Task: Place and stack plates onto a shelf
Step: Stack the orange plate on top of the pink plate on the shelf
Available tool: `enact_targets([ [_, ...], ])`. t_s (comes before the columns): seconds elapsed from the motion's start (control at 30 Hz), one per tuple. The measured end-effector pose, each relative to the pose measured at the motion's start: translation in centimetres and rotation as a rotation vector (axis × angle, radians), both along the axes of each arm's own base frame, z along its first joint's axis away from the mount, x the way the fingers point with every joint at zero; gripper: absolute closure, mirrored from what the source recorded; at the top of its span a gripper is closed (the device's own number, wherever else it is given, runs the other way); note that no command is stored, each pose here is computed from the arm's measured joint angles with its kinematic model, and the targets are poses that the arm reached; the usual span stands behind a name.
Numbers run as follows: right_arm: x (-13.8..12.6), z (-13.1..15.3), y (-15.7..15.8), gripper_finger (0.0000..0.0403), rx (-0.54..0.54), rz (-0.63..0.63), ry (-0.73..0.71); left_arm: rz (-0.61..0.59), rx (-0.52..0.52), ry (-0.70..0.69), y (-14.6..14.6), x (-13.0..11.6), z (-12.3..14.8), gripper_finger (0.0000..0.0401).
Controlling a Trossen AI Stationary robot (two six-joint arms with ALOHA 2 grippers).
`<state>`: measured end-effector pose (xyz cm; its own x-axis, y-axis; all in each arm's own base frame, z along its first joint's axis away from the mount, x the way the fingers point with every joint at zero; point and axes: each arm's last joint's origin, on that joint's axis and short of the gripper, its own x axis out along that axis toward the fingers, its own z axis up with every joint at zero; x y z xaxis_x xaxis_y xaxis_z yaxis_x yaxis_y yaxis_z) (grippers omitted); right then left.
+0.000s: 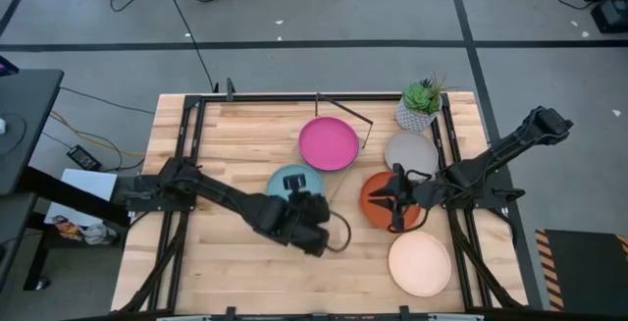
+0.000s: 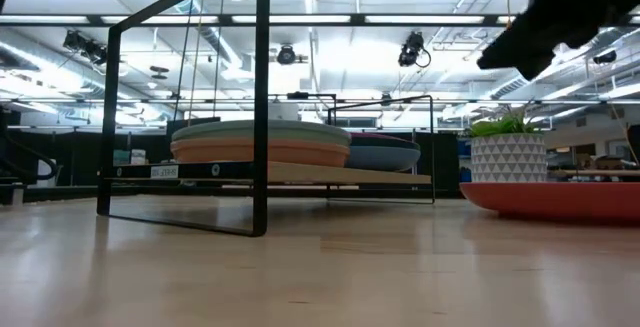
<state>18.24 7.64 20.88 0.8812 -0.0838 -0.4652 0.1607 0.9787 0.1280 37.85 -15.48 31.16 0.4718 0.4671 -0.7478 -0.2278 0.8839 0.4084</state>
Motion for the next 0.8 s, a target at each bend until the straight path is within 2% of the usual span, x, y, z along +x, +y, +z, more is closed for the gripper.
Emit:
enact_targets([
  [0.1, 1.1, 0.0, 0.5, 0.0317, -0.033, -0.003, 0.011, 0.008, 0.005, -0.002, 0.3, -0.4, -0.2, 0.0310],
  [0.3, 4.0, -0.6, 1.8, 0.0317, -0.110, 0.024, 0.061, -0.074, -0.015, -0.110, 0.9, -1.0, 0.7, 0.0341],
  [0.53, 7.8, -0.9, 2.2, 0.0317, -0.197, 0.027, -0.026, -0.088, 0.040, -0.247, 2.8, -4.5, 1.4, 0.0365],
  [0.67, 9.5, -2.1, 1.2, 0.0317, -0.234, 0.004, -0.057, -0.114, 0.061, -0.327, 4.4, -6.9, 1.7, 0.0370],
  [0.8, 11.4, -3.3, -0.2, 0.0317, -0.220, -0.003, -0.068, -0.160, 0.073, -0.405, 6.0, -8.8, 1.8, 0.0372],
])
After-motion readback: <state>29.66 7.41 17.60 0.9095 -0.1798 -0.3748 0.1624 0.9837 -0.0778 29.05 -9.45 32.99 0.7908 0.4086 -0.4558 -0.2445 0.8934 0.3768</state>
